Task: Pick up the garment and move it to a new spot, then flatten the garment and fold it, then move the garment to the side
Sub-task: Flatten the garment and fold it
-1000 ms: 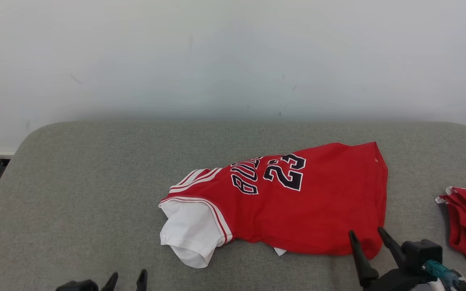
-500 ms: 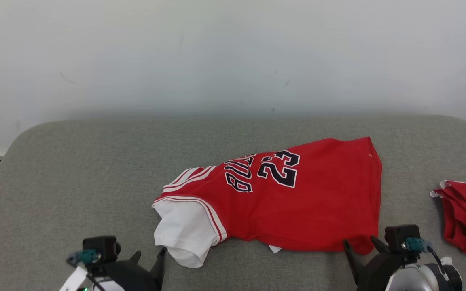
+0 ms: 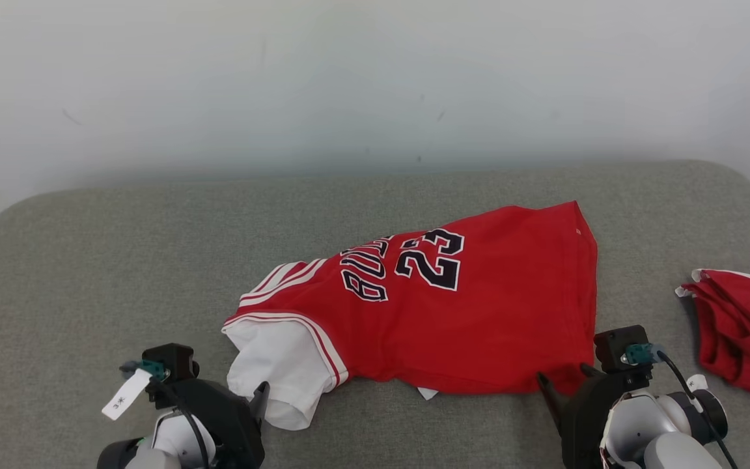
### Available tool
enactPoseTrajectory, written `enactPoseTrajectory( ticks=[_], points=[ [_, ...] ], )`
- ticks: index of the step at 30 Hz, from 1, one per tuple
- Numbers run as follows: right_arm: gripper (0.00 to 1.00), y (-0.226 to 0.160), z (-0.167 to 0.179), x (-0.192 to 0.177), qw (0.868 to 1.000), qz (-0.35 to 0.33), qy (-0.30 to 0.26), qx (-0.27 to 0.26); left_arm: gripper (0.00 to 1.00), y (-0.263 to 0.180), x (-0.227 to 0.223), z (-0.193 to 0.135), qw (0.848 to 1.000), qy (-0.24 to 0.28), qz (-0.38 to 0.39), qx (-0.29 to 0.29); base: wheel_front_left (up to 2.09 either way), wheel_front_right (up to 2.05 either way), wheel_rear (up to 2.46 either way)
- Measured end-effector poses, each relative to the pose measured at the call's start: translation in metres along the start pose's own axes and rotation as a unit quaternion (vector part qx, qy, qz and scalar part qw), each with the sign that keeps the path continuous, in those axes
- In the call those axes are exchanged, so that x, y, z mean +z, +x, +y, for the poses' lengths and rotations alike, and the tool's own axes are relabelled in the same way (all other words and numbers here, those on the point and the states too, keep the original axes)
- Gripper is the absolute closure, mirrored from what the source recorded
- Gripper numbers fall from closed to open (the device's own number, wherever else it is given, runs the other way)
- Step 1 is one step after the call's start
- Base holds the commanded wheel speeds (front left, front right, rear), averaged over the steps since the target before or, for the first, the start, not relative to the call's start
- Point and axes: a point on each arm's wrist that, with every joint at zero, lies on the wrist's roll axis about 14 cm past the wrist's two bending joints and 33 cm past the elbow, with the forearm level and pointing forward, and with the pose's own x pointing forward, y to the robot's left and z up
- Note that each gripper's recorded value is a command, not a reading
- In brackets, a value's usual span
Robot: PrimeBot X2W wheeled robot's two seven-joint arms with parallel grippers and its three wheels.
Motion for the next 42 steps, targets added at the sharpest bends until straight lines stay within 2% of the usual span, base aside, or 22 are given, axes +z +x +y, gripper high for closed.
enactPoseTrajectory(
  ticks=[13,19,36,42],
  points=[
    [0.0,0.009,-0.012,-0.023,0.998,0.058,0.004,-0.014,0.0,0.017,-0.007,0.002,0.999,0.001,0.034,0.01,0.0,0.0,0.0],
    [0.0,0.017,-0.014,-0.013,0.998,0.053,0.004,-0.015,0.0,0.02,-0.012,0.008,0.999,0.0,0.042,0.018,0.0,0.0,0.0],
    [0.0,0.023,-0.016,-0.034,0.995,0.089,0.03,-0.024,0.0,0.025,-0.015,0.007,0.999,0.008,0.043,0.014,0.0,0.0,0.0],
    [0.0,0.027,-0.015,-0.03,0.996,0.083,0.028,-0.022,0.0,0.026,-0.016,0.009,0.999,0.01,0.042,0.014,0.0,0.0,0.0]
  ],
)
